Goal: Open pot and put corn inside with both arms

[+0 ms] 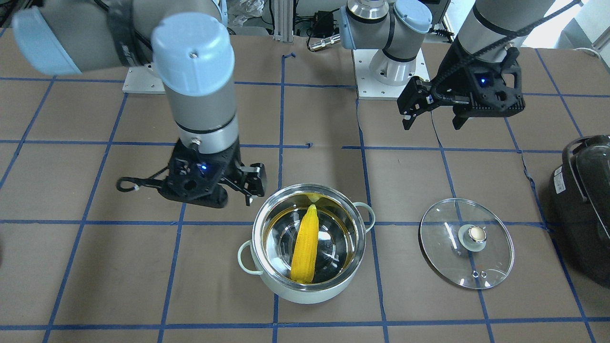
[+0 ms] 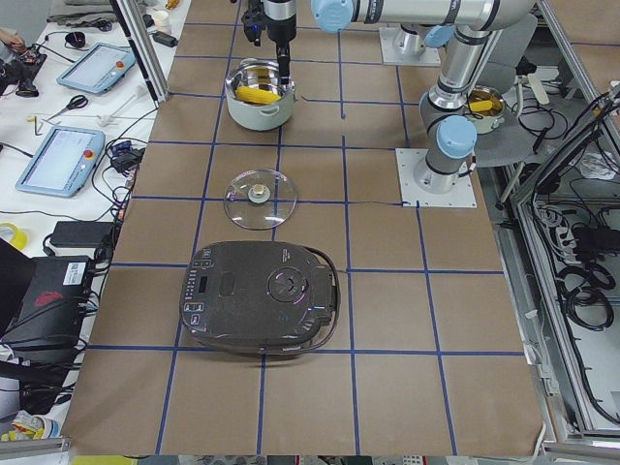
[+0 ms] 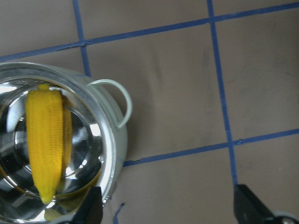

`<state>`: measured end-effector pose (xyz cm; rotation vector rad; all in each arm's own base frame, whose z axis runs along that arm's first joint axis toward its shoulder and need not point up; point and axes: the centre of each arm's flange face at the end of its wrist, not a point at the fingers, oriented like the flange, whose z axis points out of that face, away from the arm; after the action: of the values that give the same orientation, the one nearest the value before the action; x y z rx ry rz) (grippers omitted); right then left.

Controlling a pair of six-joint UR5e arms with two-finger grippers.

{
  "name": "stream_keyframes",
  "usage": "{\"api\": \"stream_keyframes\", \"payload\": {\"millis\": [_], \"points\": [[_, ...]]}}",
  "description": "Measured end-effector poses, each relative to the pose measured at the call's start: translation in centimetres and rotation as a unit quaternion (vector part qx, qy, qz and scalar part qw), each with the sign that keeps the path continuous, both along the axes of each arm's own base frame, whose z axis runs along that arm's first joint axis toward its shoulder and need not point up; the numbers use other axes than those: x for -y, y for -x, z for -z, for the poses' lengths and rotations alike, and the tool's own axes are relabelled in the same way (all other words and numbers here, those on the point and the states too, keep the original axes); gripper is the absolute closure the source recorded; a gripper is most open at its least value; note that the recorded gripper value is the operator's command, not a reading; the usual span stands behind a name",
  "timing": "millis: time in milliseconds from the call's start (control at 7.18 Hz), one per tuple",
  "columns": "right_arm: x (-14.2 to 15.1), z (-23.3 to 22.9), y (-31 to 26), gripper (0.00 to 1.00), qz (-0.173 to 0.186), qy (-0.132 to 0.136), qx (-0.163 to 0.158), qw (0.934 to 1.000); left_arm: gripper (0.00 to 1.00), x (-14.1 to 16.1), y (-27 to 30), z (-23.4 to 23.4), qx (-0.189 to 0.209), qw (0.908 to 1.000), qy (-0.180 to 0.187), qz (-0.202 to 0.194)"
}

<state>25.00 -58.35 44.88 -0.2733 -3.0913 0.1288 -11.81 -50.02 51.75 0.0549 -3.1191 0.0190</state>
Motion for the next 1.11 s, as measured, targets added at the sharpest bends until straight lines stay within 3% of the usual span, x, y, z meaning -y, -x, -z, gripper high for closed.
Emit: {"api": "stream_keyframes", "payload": {"millis": [418,835,1114], "points": [[-4.1,-2.7,8.6,0.0,-0.011,-0.035,-0.011,0.9993,0.01,-1.2,1.7,-0.6,0.001,0.9999,0.007,0.014],[-8.3,-4.3,10.4,0.0,-0.026,-0.041,-0.007,0.9988,0.02,-1.1,1.8,-1.2,0.002,0.9996,0.027,-0.008],[-9.2,-4.7,10.8,0.0,-0.049,-0.047,-0.006,0.9977,0.02,-1.1,1.7,-1.3,0.004,0.9992,0.033,-0.021]]}}
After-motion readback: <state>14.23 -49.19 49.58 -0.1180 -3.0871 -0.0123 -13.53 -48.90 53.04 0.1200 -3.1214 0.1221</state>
